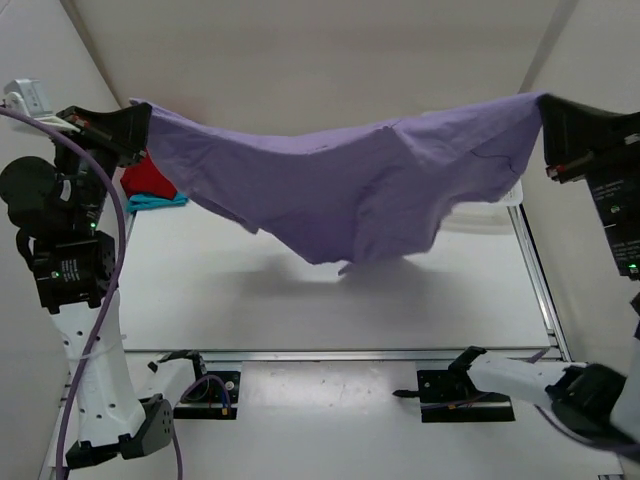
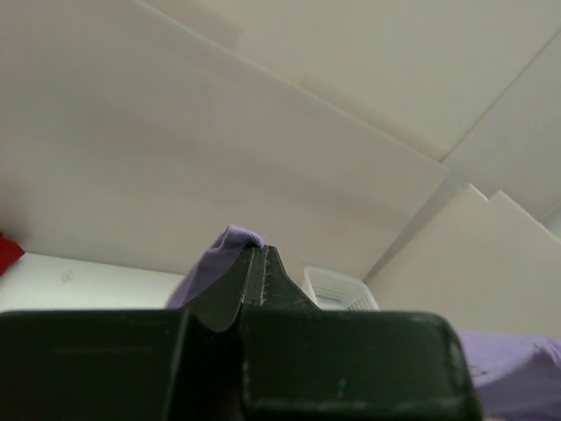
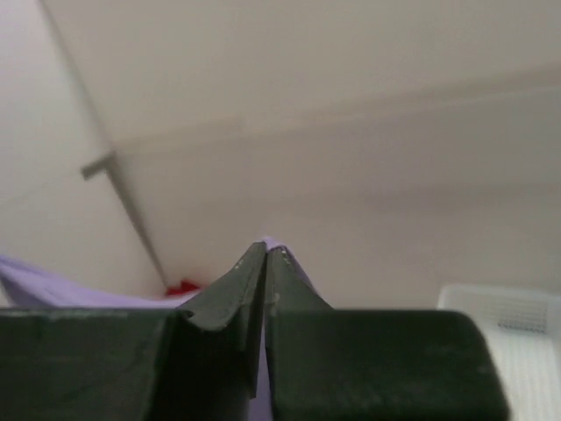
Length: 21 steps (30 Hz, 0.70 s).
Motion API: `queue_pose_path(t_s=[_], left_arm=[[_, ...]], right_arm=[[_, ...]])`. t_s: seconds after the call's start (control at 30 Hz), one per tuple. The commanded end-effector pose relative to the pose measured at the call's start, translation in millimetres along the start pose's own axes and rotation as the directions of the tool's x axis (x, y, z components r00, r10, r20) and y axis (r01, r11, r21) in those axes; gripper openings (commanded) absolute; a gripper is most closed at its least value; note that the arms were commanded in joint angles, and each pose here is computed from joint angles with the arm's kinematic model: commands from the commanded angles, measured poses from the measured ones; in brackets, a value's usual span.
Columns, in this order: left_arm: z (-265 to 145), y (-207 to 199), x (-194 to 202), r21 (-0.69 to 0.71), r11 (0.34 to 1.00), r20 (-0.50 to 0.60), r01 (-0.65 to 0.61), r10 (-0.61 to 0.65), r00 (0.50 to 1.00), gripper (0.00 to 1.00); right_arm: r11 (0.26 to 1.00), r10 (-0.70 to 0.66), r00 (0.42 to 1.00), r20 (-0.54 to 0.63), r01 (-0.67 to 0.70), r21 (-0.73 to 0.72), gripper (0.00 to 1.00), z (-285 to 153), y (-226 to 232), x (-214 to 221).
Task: Fold and stack the t-shirts
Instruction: Flatten out the tshirt
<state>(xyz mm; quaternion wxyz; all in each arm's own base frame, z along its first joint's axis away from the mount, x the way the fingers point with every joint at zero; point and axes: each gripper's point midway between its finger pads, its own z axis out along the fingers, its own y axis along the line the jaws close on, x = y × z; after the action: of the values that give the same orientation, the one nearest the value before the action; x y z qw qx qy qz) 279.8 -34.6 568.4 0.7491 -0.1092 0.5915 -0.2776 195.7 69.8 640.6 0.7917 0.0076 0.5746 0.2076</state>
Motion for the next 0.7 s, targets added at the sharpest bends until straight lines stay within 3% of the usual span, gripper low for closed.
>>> queue_pose_path(t_s=[0.0, 0.03, 0.07, 0.1, 0.13, 0.17, 0.27, 0.3, 0.33, 0.37, 0.4, 0.47, 0.57, 0.63, 0.67], left_arm=[[14, 20, 9, -0.068, 0.997, -0.062, 0.042, -0.046, 0.997, 0.0], [17, 19, 5, -0.084, 0.996, -0.055, 0.038, -0.043, 0.998, 0.0], [21, 22, 6, -0.09, 0.995, -0.053, 0.036, -0.041, 0.998, 0.0], [25, 26, 8, -0.095, 0.995, -0.046, 0.039, -0.043, 0.998, 0.0], [31, 37, 18, -0.116, 0.992, -0.06, 0.041, -0.048, 0.997, 0.0], [32, 52, 38, -0.149, 0.987, -0.1, 0.051, -0.066, 0.993, 0.0], [42, 78, 77, -0.172, 0.981, -0.136, 0.089, -0.113, 0.984, 0.0], [42, 89, 97, -0.191, 0.977, -0.168, 0.092, -0.125, 0.978, 0.0], [46, 97, 108, -0.212, 0.973, -0.183, 0.088, -0.128, 0.975, 0.0], [45, 107, 123, -0.234, 0.968, -0.213, 0.089, -0.141, 0.967, 0.0], [44, 115, 137, -0.245, 0.966, -0.241, 0.087, -0.147, 0.959, 0.0], [41, 129, 153, -0.269, 0.961, -0.261, 0.062, -0.134, 0.956, 0.0], [36, 166, 183, -0.343, 0.938, -0.288, 0.049, -0.154, 0.945, 0.0], [38, 184, 212, -0.387, 0.922, -0.335, 0.024, -0.164, 0.928, 0.0], [45, 194, 223, -0.407, 0.913, -0.347, 0.015, -0.17, 0.922, 0.0]], right_arm=[[0.983, -0.125, 0.992, -0.006, 0.125, 0.132, 0.0, 27, 14, 6], [0.984, -0.117, 0.993, 0.024, 0.113, 0.137, 0.0, 16, 39, -1], [0.988, -0.067, 0.994, 0.09, 0.054, 0.142, 0.0, 1, 29, -18], [0.977, -0.163, 0.978, 0.132, 0.142, 0.157, 0.0, -7, 27, -17], [0.973, -0.048, 0.984, 0.17, 0.008, 0.23, 0.0, 3, 11, -37], [0.958, -0.266, 0.961, 0.079, 0.254, 0.133, 0.0, 21, 45, -11], [0.932, -0.315, 0.949, 0.017, 0.306, 0.195, 0.0, 54, 37, 21], [0.918, -0.38, 0.924, -0.035, 0.381, 0.112, 0.0, 68, 48, 51], [0.925, -0.369, 0.923, -0.107, 0.376, 0.048, 0.0, 89, 32, 90], [0.946, -0.291, 0.939, -0.185, 0.311, 0.093, 0.0, 108, 3, 121], [0.957, -0.283, 0.921, -0.268, 0.288, -0.022, 0.0, 113, 9, 157], [0.963, -0.258, 0.894, -0.366, 0.268, -0.023, 0.0, 122, -23, 227], [0.985, -0.17, 0.897, -0.409, 0.162, -0.054, 0.0, 145, -37, 252], [0.99, -0.139, 0.85, -0.509, 0.113, -0.082, 0.0, 172, -52, 295], [0.99, -0.141, 0.857, -0.496, 0.113, -0.086, 0.0, 184, -58, 279]])
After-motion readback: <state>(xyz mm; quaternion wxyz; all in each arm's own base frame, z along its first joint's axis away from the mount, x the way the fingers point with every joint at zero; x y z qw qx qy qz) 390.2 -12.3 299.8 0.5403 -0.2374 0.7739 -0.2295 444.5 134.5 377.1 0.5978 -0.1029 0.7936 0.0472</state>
